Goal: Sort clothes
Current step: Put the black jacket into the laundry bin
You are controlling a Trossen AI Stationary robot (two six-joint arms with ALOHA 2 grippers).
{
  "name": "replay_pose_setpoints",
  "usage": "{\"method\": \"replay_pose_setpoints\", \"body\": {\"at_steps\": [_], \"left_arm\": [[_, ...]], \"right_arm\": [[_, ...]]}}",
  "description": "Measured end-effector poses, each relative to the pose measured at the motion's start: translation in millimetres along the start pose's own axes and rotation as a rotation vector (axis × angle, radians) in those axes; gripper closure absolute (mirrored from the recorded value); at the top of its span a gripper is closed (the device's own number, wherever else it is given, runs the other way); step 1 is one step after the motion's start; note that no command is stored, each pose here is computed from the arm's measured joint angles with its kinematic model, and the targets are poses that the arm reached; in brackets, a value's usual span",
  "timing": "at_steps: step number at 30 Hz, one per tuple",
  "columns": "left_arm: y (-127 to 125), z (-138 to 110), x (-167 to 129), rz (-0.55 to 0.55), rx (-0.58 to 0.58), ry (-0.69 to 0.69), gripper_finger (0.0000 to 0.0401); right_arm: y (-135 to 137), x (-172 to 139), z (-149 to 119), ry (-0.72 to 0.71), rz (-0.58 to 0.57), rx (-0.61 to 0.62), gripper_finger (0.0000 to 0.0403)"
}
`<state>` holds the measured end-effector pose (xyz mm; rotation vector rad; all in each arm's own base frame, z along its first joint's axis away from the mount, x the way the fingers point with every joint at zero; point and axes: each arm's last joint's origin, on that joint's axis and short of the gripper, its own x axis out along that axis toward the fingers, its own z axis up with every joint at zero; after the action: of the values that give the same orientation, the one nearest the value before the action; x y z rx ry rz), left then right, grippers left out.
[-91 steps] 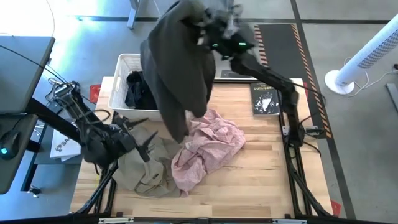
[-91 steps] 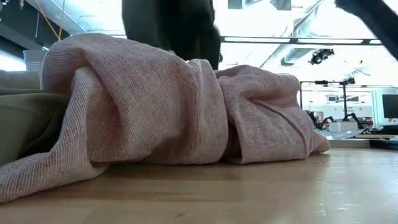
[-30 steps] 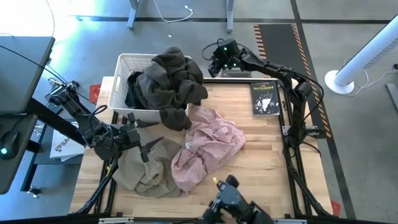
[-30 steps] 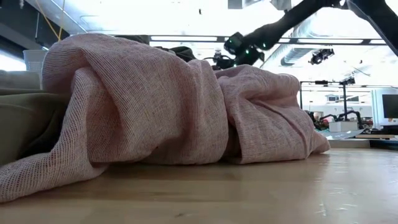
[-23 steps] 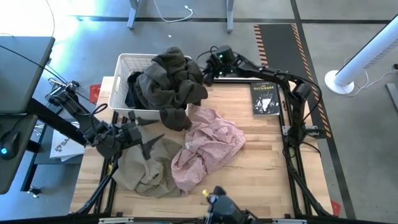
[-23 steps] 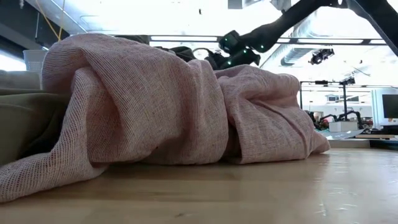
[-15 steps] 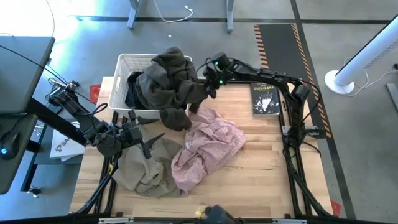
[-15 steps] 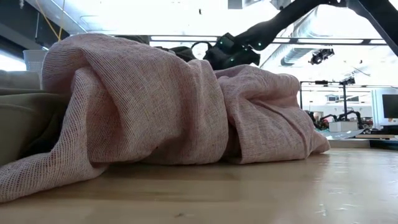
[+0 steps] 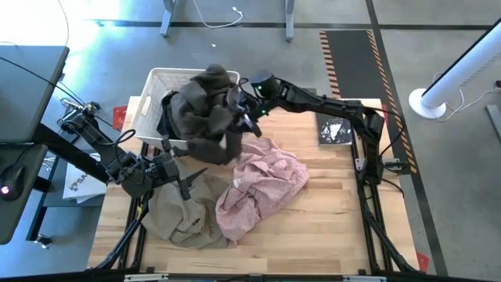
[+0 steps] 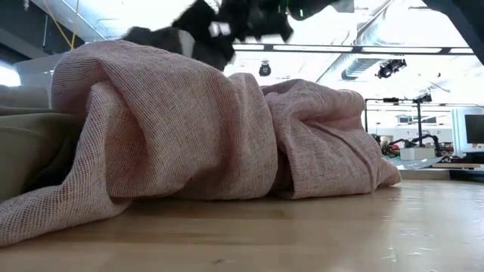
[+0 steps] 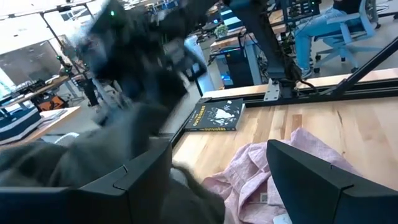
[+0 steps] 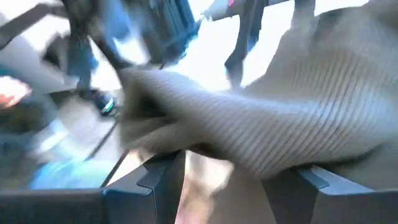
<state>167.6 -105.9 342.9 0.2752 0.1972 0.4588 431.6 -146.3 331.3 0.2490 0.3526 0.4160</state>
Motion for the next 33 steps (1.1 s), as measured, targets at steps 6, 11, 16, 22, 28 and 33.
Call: {"method": "replay_pose_setpoints", "body": {"at_steps": [6, 11, 16, 22, 28, 33], "left_arm": [[-0.1, -0.6, 0.0, 0.002, 0.004, 0.003, 0.0139], [0.0, -1.2, 0.1, 0.006, -0.003, 0.006, 0.0139], [0.1, -5.1, 0.0, 0.01, 0.001, 0.025, 0.0139], [1.0, -11.0, -0.2, 0.024, 0.012, 0.053, 0.0139], [0.7, -11.8, -0.3, 0.012, -0.006, 0.058, 0.0139], [0.5, -12.4, -0.3, 0.003, -0.003, 0.062, 0.0139]], "right_arm": [[17.5, -6.3, 47.9, -0.153, -0.344, -0.2, 0.0211], [21.3, -15.2, 57.7, -0.117, -0.501, -0.171, 0.0211], [56.8, -34.0, 54.9, 0.18, -0.523, -0.145, 0.0211], [85.5, -17.9, 0.2, 0.6, -0.516, -0.074, 0.0211], [46.5, 14.6, -70.0, 0.582, -0.725, 0.007, 0.0211], [19.9, 23.7, -108.6, 0.402, -0.788, 0.074, 0.0211]]}}
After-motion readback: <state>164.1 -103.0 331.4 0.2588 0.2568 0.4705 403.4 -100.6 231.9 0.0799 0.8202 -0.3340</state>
